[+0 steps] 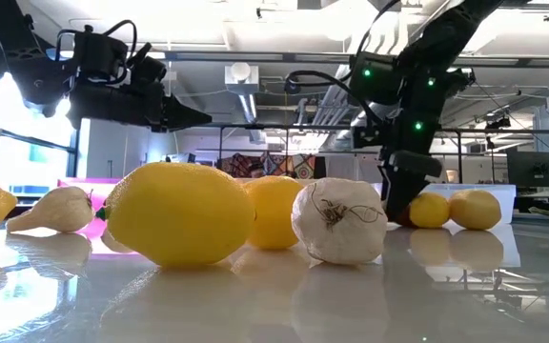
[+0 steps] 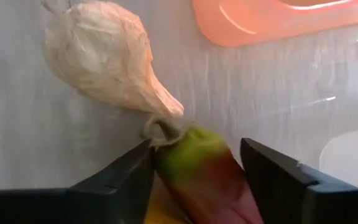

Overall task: Sort produce into baskets
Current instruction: Put the red chili pepper into the pink bin

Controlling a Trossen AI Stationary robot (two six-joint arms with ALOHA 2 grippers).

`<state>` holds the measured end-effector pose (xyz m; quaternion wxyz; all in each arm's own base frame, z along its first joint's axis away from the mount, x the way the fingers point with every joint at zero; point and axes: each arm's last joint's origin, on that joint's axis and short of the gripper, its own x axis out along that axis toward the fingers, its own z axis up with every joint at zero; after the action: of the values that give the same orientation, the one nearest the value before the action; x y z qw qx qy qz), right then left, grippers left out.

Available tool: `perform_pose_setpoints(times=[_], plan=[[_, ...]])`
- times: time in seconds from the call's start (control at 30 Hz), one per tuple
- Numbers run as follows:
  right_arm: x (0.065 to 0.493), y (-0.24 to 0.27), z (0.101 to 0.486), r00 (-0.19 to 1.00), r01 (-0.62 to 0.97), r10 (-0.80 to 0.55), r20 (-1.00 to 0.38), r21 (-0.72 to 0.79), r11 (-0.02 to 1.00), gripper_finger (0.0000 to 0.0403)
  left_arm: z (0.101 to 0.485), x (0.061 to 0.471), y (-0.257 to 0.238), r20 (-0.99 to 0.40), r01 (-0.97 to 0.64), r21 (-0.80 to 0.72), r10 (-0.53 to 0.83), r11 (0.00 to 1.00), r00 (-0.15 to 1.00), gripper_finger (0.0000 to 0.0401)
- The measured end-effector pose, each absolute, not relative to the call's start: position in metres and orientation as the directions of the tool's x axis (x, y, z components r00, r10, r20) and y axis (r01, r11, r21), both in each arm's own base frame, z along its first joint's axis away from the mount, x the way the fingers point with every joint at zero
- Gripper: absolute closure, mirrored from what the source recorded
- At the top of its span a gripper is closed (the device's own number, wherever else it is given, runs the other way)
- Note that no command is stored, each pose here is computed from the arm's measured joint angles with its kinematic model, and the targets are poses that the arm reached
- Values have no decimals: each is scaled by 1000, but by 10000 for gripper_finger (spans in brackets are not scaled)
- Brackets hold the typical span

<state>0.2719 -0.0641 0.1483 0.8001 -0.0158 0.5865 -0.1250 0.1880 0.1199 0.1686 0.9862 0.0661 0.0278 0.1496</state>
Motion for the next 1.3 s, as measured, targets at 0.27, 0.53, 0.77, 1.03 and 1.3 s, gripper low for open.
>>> perform_pose_setpoints(times=[0.27,0.53,0.77,1.03,1.3], plan=[[271,-62,150,283,155,-218,-934,-180,971,277,169,188,120,-34,-291,140,299,946,954,393],[278,-51,180,244,213,-254,-936,-203,956,275,169,188,120,-34,-291,142,299,946,954,392],[293,-39,210,307,181,-282,-909,-235,955,274,168,188,120,-42,-290,140,298,947,954,392],[280,-34,242,524,222,-328,-786,-246,943,274,165,190,117,-71,-269,157,282,950,957,393],[264,-37,258,845,270,-363,-393,-273,923,274,173,199,111,-39,-225,200,237,954,971,392]])
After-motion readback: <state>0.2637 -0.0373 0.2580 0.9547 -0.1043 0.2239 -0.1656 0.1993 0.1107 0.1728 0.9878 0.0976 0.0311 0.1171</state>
